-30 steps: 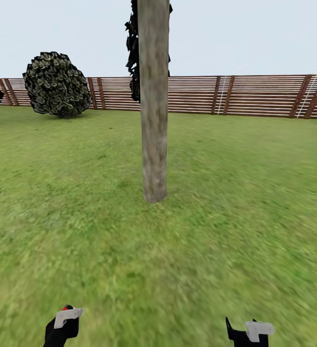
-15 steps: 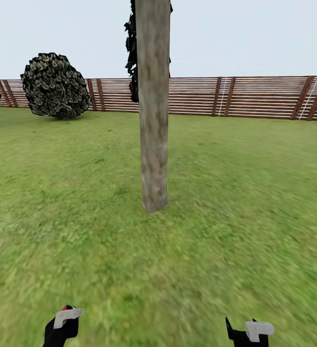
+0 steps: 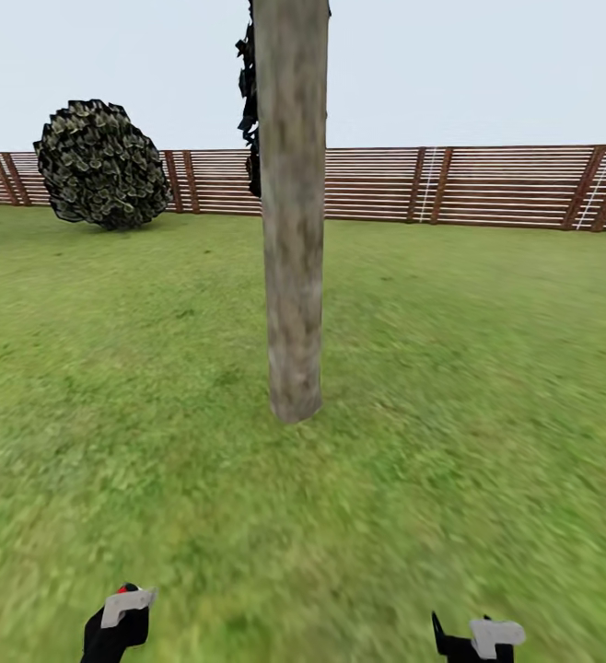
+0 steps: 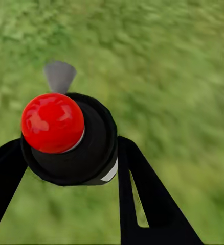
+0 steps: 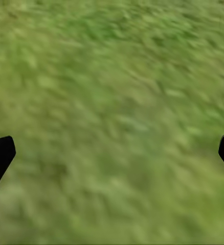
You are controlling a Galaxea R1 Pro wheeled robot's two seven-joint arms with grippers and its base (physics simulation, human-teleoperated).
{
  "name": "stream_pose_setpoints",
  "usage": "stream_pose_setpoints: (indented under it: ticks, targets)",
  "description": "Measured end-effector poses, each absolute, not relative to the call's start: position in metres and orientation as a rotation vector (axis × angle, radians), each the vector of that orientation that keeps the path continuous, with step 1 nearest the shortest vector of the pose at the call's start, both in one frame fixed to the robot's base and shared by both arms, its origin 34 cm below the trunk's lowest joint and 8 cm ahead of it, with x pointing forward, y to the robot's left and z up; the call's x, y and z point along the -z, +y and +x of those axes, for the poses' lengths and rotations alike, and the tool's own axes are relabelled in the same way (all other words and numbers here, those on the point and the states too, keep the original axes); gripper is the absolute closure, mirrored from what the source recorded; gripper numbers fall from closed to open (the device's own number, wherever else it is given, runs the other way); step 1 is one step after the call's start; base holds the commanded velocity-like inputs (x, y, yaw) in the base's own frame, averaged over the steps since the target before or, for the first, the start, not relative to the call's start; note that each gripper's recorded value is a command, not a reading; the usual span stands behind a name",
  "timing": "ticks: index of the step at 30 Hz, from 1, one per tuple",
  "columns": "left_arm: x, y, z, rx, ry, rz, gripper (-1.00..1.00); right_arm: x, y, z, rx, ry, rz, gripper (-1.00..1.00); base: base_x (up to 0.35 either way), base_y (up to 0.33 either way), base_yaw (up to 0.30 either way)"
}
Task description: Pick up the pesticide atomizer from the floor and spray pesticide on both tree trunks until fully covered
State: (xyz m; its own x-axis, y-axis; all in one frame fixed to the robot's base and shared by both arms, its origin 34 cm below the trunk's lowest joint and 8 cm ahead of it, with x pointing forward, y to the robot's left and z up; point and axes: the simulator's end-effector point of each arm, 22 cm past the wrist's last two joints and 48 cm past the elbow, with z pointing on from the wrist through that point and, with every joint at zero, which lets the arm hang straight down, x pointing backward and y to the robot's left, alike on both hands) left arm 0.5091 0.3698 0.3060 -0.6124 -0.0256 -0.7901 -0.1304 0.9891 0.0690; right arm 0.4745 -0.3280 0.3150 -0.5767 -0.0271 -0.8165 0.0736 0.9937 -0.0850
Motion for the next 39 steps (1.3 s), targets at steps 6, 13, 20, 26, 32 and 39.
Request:
stream_pose_setpoints:
  ticks: [6,13,20,26,32,39]
  targets:
    - [-0.306,0.371,0.509,-0.149,2.226,-0.106,1.0,-0.305,-0.328,0.463,0.135,2.214,0.037,-1.0,0.34,0.0,0.0]
    - [-0.31,0.386,0.51,-0.165,2.224,-0.085,1.0,-0.316,-0.331,0.476,0.137,2.18,0.028,-1.0,0.339,0.0,0.0]
    - [-0.314,0.366,0.519,-0.038,2.23,0.136,1.0,-0.347,-0.316,0.523,0.152,2.086,-0.184,-1.0,0.107,0.0,0.0]
    - [-0.346,0.286,0.558,0.383,2.275,0.851,1.0,-0.394,-0.149,0.608,-0.348,2.03,-0.95,-1.0,0.0,0.0,0.0]
    - [-0.37,0.26,0.567,0.528,2.247,1.052,1.0,-0.419,-0.124,0.614,-0.495,1.984,-1.081,-1.0,0.0,0.0,0.0]
    - [-0.372,0.252,0.561,0.569,2.272,1.198,1.0,-0.424,-0.114,0.609,-0.549,1.965,-1.136,-1.0,0.0,0.0,0.0]
